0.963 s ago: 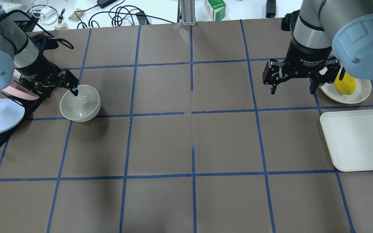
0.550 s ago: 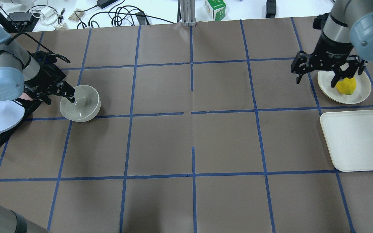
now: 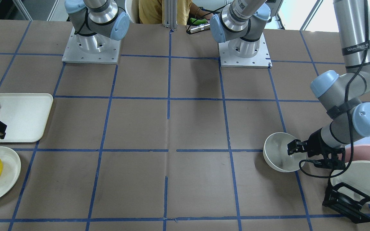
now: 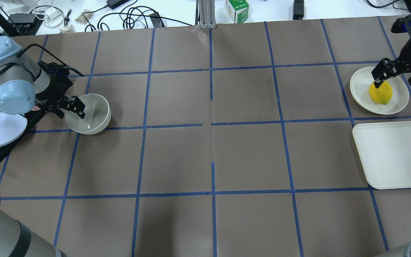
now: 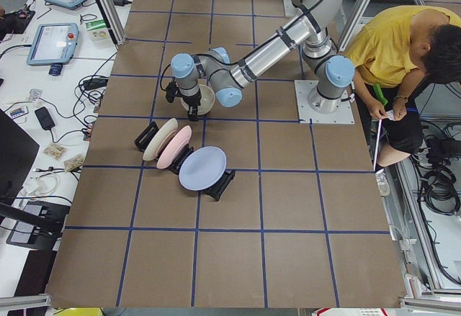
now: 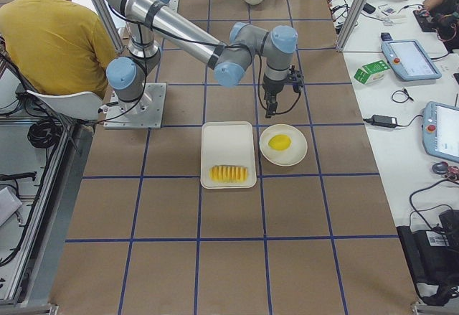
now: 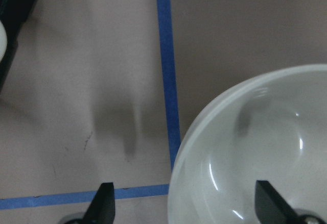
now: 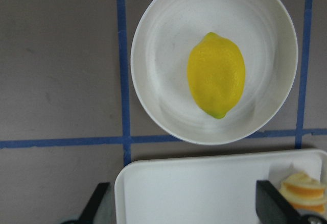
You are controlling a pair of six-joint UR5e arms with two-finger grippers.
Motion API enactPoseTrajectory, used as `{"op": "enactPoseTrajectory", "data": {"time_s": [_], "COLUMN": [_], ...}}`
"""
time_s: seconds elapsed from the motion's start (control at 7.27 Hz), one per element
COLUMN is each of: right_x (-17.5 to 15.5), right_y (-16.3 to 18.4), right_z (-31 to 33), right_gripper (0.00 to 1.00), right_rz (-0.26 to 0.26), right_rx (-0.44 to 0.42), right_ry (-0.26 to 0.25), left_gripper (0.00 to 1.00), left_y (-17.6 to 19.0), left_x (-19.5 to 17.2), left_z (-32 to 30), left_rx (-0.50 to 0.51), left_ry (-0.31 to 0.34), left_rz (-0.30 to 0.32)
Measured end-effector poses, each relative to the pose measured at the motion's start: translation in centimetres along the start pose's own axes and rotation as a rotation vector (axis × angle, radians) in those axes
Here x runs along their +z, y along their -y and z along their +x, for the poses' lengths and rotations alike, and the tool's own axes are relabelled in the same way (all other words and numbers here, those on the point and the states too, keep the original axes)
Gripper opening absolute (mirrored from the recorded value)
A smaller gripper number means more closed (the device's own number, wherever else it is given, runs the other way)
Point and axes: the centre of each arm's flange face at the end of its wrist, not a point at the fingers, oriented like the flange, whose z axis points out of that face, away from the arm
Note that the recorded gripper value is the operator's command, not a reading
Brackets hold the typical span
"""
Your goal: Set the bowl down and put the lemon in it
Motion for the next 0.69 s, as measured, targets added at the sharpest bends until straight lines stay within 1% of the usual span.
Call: {"op": "enactPoseTrajectory", "data": {"time_s": [0.14, 0.28, 0.41, 0.69], "right_x": [2.4, 4.2, 5.7, 8.0], "right_y": [1.1, 1.8, 2.2, 2.7], "right_z": [1.2, 1.9, 2.3, 2.4], "right_gripper": [1.00, 1.00, 1.00, 1.00], "right_rz": [0.019, 0.028, 0.027, 0.007], "right_rx": [-0.029, -0.056, -0.074, -0.083], "right_ry": [-0.012, -0.017, -0.016, 0.002], "left_gripper": [0.00, 0.00, 0.00, 0.00], "left_y": [0.0, 0.1, 0.1, 0.3], "left_x": [0.2, 0.3, 0.2, -0.9], "left_z": [0.0, -0.1, -0.1, 0.3], "left_rx": [0.000, 0.000, -0.004, -0.004], "left_ry": [-0.002, -0.003, -0.001, 0.012], "left_rz": [-0.003, -0.005, -0.004, 0.007]}}
